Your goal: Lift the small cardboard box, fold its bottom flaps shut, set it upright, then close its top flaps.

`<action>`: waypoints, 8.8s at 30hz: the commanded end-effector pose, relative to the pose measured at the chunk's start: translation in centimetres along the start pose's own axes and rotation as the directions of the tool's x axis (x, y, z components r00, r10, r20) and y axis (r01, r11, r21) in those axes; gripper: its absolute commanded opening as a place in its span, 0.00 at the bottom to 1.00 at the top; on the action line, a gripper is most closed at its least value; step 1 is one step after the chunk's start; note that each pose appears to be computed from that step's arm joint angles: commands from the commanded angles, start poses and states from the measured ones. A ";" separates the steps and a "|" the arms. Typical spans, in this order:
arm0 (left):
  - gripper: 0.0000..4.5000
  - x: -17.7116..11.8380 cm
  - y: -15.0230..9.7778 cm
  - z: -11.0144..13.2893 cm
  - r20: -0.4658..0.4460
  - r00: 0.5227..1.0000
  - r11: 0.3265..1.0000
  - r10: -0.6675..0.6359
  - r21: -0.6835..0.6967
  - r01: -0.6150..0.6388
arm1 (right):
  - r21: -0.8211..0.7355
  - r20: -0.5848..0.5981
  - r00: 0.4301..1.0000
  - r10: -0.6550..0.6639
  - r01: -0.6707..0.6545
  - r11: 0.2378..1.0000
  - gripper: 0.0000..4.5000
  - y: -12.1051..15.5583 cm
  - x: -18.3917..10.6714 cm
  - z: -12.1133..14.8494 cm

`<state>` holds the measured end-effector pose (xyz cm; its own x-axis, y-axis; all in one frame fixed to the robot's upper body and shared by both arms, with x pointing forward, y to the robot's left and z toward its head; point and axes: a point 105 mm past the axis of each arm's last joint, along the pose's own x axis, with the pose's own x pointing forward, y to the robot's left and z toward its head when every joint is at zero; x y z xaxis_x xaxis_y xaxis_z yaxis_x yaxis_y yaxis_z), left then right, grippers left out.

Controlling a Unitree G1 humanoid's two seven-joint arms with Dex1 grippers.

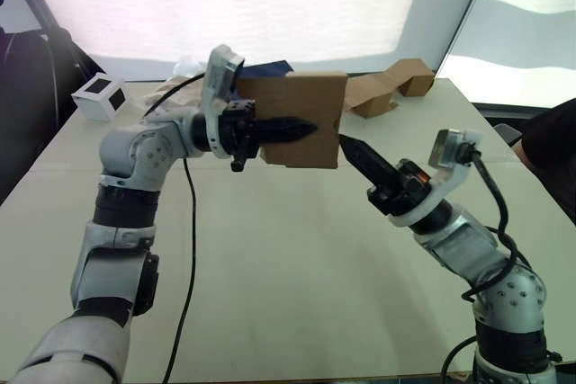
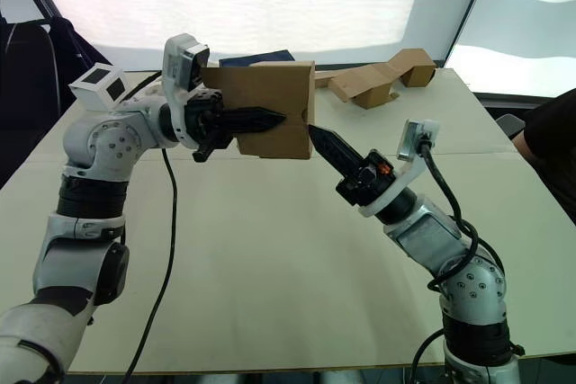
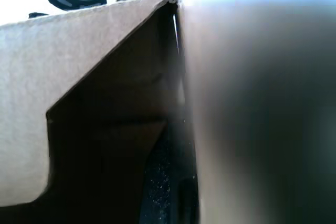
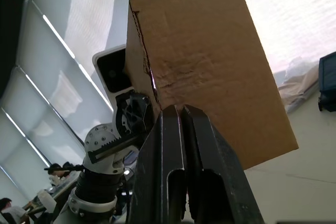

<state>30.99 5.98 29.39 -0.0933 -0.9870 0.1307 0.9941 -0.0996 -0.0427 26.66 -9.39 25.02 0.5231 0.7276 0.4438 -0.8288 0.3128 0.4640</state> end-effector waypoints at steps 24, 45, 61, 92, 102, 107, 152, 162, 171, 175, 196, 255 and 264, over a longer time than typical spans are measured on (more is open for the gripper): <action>0.00 -1.5 -0.3 -8.2 -0.932 0.362 0.892 0.030 0.188 0.411 | -0.527 -0.690 0.639 -0.341 -0.120 0.842 0.02 -2.1 -9.2 -4.8; 0.32 1.1 -0.8 -9.4 -0.928 0.369 0.977 -0.051 0.031 0.213 | -0.513 -0.606 0.715 -0.348 -0.016 0.858 0.00 -2.5 -7.9 -7.1; 0.18 -2.6 1.8 -1.9 -0.470 0.871 0.984 0.146 -0.022 -0.177 | -0.437 -0.639 0.710 -0.296 -0.019 0.899 0.00 -2.8 -8.3 -7.8; 0.00 -8.4 0.0 -20.0 -0.600 0.696 0.881 0.394 0.030 -0.473 | -0.578 -0.660 0.614 -0.433 -0.046 0.815 0.00 -8.9 -8.9 -10.2; 0.00 -7.0 -2.6 -20.6 -0.610 0.723 0.892 0.325 -0.056 -0.448 | -0.598 -0.642 0.626 -0.443 -0.047 0.800 0.00 -9.3 -8.7 -9.8; 0.00 -7.6 -1.9 -20.5 -0.603 0.702 0.874 0.379 -0.017 -0.486 | -0.600 -0.643 0.624 -0.443 -0.052 0.798 0.00 -9.3 -8.9 -9.7; 0.00 -4.8 -0.6 -15.4 -0.466 0.851 0.965 0.241 0.023 -0.261 | -0.401 -0.748 0.640 -0.175 -0.225 0.888 0.00 -6.9 -5.1 -7.3; 0.00 -5.2 -0.1 -12.3 -0.326 0.902 0.949 0.283 -0.040 -0.312 | -0.390 -0.660 0.740 -0.128 -0.193 0.900 0.00 -5.9 -4.5 -3.8; 0.00 -8.0 4.0 -10.9 -0.287 0.864 0.896 0.414 -0.039 -0.443 | -0.478 -0.563 0.806 -0.181 -0.139 0.867 0.00 -3.7 -4.8 0.0; 0.00 -8.3 6.1 -13.6 -0.326 0.840 0.876 0.433 -0.066 -0.477 | -0.432 -0.594 0.799 -0.093 -0.220 0.875 0.00 -0.5 -3.8 -1.5; 0.00 -6.8 3.7 -18.9 -0.410 0.890 0.930 0.197 -0.209 -0.302 | -0.436 -0.778 0.613 -0.138 -0.368 0.821 0.00 0.9 -4.5 -9.3; 0.00 -4.9 -4.5 -14.9 -0.413 0.893 0.950 0.179 -0.165 -0.267 | -0.456 -0.671 0.736 -0.095 -0.308 0.835 0.00 -0.4 -1.9 -5.9; 0.00 -4.5 -4.3 -14.7 -0.401 0.898 0.954 0.180 -0.150 -0.258 | -0.629 -0.585 0.757 -0.290 -0.198 0.752 0.00 -4.4 0.4 -2.9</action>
<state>26.38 9.30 13.67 0.0788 -0.9504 -0.3010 0.9534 0.1600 -0.2556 29.07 -8.45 21.57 0.4830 0.8490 -0.2143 -0.8738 0.4519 -0.1795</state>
